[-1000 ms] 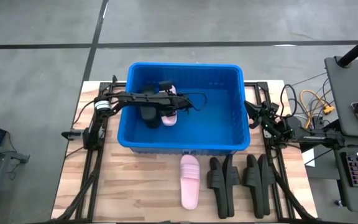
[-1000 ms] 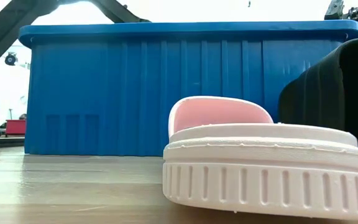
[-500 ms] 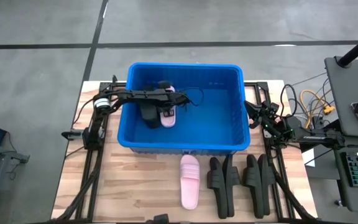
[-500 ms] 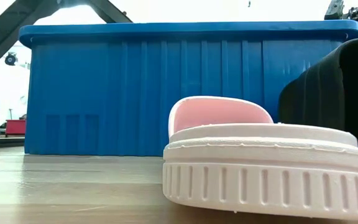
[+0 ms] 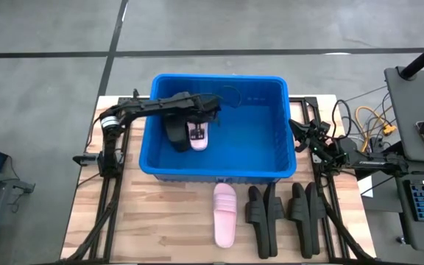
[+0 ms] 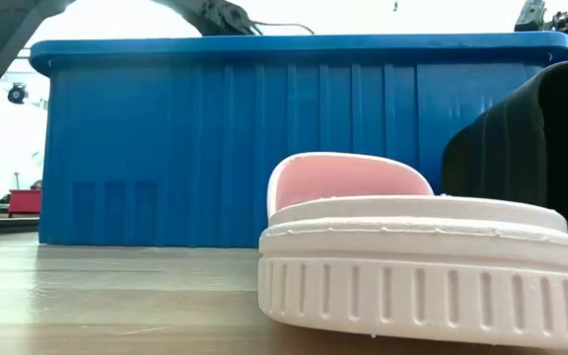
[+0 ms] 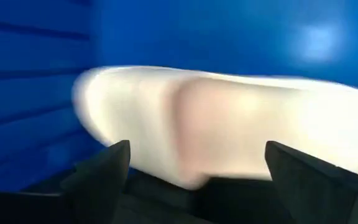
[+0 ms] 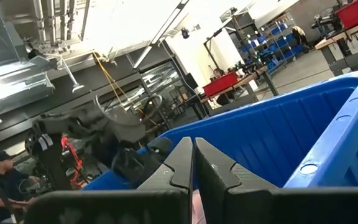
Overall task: Pick and place slides into bin
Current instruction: Put the pink slide into the bin
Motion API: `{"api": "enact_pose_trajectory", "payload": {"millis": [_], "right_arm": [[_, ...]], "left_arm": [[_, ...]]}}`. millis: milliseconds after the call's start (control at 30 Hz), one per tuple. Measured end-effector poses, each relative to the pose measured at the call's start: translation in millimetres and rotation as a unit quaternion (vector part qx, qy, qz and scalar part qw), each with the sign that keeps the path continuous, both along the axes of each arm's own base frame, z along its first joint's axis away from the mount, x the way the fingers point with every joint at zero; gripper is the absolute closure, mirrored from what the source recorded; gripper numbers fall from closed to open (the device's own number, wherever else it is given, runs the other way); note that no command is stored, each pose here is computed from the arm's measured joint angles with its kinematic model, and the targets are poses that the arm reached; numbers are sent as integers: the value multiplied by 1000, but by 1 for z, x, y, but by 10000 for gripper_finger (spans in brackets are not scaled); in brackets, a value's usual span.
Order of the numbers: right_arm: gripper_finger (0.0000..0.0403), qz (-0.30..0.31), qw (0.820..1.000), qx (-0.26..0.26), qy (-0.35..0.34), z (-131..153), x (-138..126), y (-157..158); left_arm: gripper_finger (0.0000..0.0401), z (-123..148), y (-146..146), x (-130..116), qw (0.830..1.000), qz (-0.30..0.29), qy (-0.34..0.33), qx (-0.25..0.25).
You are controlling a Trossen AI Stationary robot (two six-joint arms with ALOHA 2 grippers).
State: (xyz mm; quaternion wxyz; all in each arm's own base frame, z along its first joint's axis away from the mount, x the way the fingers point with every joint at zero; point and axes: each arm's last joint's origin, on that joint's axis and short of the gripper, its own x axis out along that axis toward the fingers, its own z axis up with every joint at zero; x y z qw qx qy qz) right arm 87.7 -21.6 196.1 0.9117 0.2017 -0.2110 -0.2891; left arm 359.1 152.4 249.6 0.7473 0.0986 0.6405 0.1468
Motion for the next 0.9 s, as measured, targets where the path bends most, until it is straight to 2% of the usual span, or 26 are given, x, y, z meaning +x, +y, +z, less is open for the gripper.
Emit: {"api": "enact_pose_trajectory", "payload": {"millis": [67, 167, 233, 300, 367, 433, 567, 633, 733, 800, 900], "right_arm": [[394, 0, 1000, 0, 2, 0, 0, 0], [394, 0, 1000, 0, 2, 0, 0, 0], [394, 0, 1000, 0, 3, 0, 0, 0], [394, 0, 1000, 0, 3, 0, 0, 0], [394, 0, 1000, 0, 3, 0, 0, 0], [394, 0, 1000, 0, 3, 0, 0, 0], [394, 0, 1000, 0, 3, 0, 0, 0], [394, 0, 1000, 0, 3, 0, 0, 0], [394, 0, 1000, 0, 4, 0, 0, 0], [394, 0, 1000, 0, 4, -1, 0, 0], [394, 2, 1000, -1, 4, -1, 0, 0]], "left_arm": [[36, 13, -8, -3, 998, -12, 2, -69], [33, 51, -21, -4, 981, 16, -72, -180], [33, 82, -30, -5, 951, 33, -149, -269], [33, 113, -40, -4, 909, 28, -227, -347], [33, 143, -54, -5, 872, 11, -295, -391], [33, 172, -73, -10, 855, -16, -353, -379], [33, 199, -131, -22, 884, -68, -385, -257], [33, 198, -162, -22, 898, -73, -386, -198], [33, 194, -205, -20, 907, -78, -390, -136], [33, 185, -231, -16, 912, -76, -385, -120], [33, 161, -269, -3, 919, -60, -365, -136]]}}
